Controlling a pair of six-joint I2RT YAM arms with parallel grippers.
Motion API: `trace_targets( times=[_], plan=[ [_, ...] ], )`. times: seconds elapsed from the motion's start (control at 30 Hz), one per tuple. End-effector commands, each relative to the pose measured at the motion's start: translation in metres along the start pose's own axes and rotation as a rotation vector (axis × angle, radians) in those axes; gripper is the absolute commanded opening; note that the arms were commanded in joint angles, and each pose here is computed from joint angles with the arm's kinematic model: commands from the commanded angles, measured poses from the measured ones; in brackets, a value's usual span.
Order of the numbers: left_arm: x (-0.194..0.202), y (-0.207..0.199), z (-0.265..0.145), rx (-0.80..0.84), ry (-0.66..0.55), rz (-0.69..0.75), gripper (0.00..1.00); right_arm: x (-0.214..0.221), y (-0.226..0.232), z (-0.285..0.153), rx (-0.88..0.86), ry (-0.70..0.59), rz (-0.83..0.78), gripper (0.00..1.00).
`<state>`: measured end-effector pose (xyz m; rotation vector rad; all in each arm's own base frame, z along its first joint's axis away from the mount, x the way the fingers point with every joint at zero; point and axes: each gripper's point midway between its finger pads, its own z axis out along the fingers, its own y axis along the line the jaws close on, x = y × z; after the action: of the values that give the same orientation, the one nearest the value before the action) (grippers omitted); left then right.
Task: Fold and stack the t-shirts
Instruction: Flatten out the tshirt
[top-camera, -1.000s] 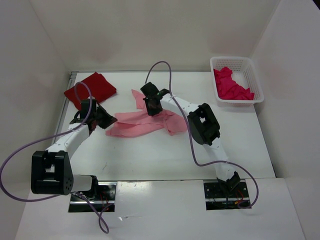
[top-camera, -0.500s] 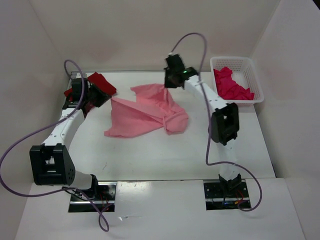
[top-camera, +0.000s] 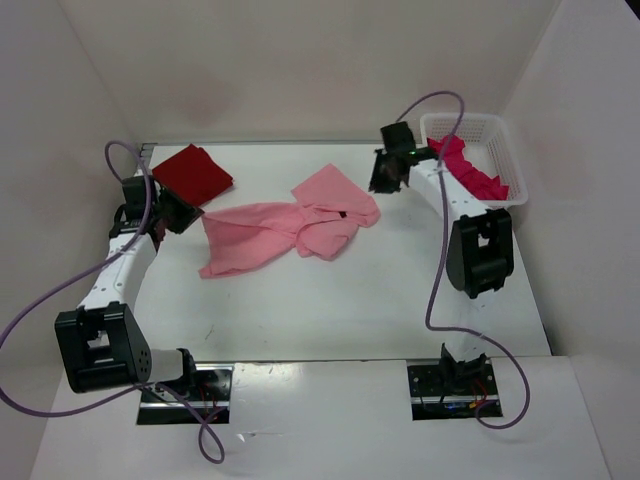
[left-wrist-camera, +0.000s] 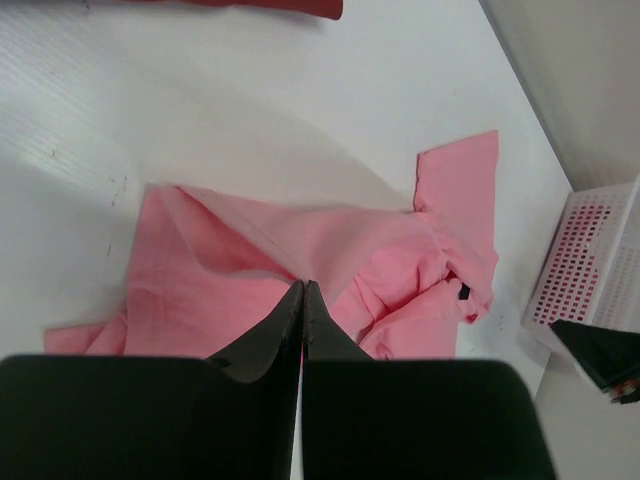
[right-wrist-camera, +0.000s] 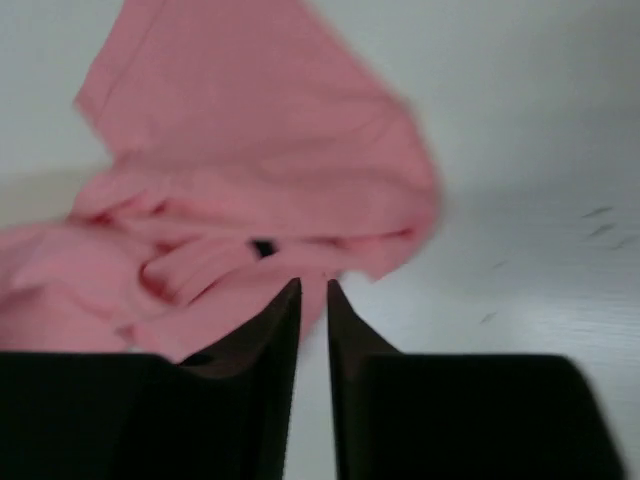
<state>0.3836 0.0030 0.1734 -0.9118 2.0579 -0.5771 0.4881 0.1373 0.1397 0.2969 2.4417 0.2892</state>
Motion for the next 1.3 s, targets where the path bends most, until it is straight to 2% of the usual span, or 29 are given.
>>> trace_targets(
  times=[0.0,0.07,0.13,0.17,0.2,0.27,0.3,0.37,0.43,0.6,0.73,0.83,0.87,0.9,0.97,1.0,1.07,1.1,1.2,1.23,1.27],
  plan=[
    [-0.001,-0.007,-0.006,0.049,-0.014,0.012,0.0,0.051,0.08,-0.04,-0.211,0.043,-0.131,0.15],
    [0.001,-0.006,-0.005,0.05,-0.015,0.013,0.0,0.077,0.101,-0.044,-0.253,0.08,-0.15,0.08],
    [0.001,-0.006,-0.003,0.056,-0.008,0.013,0.0,0.111,0.126,-0.042,-0.288,0.125,-0.198,0.1],
    [0.003,-0.004,0.0,0.05,-0.002,0.011,0.0,0.117,0.137,-0.045,-0.309,0.124,-0.197,0.13],
    [0.002,-0.004,0.003,0.05,-0.002,0.011,0.0,0.125,0.144,-0.042,-0.32,0.132,-0.212,0.27],
    [0.005,-0.003,0.005,0.051,0.011,0.008,0.0,0.152,0.158,-0.034,-0.33,0.174,-0.243,0.41],
    [0.003,-0.004,0.005,0.058,0.003,0.011,0.0,0.149,0.168,-0.032,-0.332,0.158,-0.251,0.49],
    [0.012,-0.012,0.006,0.073,0.025,0.038,0.0,0.165,0.173,-0.015,-0.31,0.19,-0.274,0.54],
    [0.015,-0.011,0.009,0.065,0.031,0.041,0.0,0.152,0.179,-0.005,-0.282,0.145,-0.257,0.57],
    [0.021,-0.013,0.009,0.078,0.045,0.047,0.0,0.147,0.168,0.035,-0.125,0.122,-0.242,0.58],
    [0.021,-0.013,0.009,0.078,0.045,0.047,0.0,0.144,0.164,0.049,-0.072,0.105,-0.238,0.51],
    [0.021,-0.016,0.01,0.086,0.053,0.048,0.0,0.137,0.166,0.05,-0.058,0.094,-0.239,0.21],
    [0.018,-0.019,0.01,0.092,0.047,0.05,0.0,0.131,0.162,0.049,-0.041,0.091,-0.233,0.06],
    [0.018,-0.019,0.01,0.092,0.047,0.05,0.0,0.115,0.161,0.035,-0.046,0.061,-0.218,0.01],
    [0.012,-0.025,0.01,0.102,0.036,0.054,0.0,0.112,0.142,0.019,-0.032,0.061,-0.215,0.01],
    [0.008,-0.027,0.01,0.101,0.022,0.055,0.0,0.08,0.142,-0.015,-0.084,-0.014,-0.178,0.01],
    [-0.001,-0.033,0.01,0.107,0.003,0.06,0.0,0.082,0.112,-0.034,-0.091,0.013,-0.171,0.01],
    [-0.004,-0.037,0.009,0.114,-0.005,0.062,0.0,0.06,0.094,-0.057,-0.105,-0.02,-0.136,0.01],
    [-0.018,-0.05,0.009,0.129,-0.034,0.06,0.0,0.069,0.037,-0.065,-0.043,0.032,-0.123,0.01],
    [-0.023,-0.055,0.006,0.14,-0.046,0.064,0.0,0.073,0.002,-0.069,0.001,0.043,-0.074,0.01],
    [-0.028,-0.058,0.005,0.139,-0.058,0.065,0.0,0.075,-0.013,-0.071,-0.004,0.056,-0.053,0.01]
  ],
)
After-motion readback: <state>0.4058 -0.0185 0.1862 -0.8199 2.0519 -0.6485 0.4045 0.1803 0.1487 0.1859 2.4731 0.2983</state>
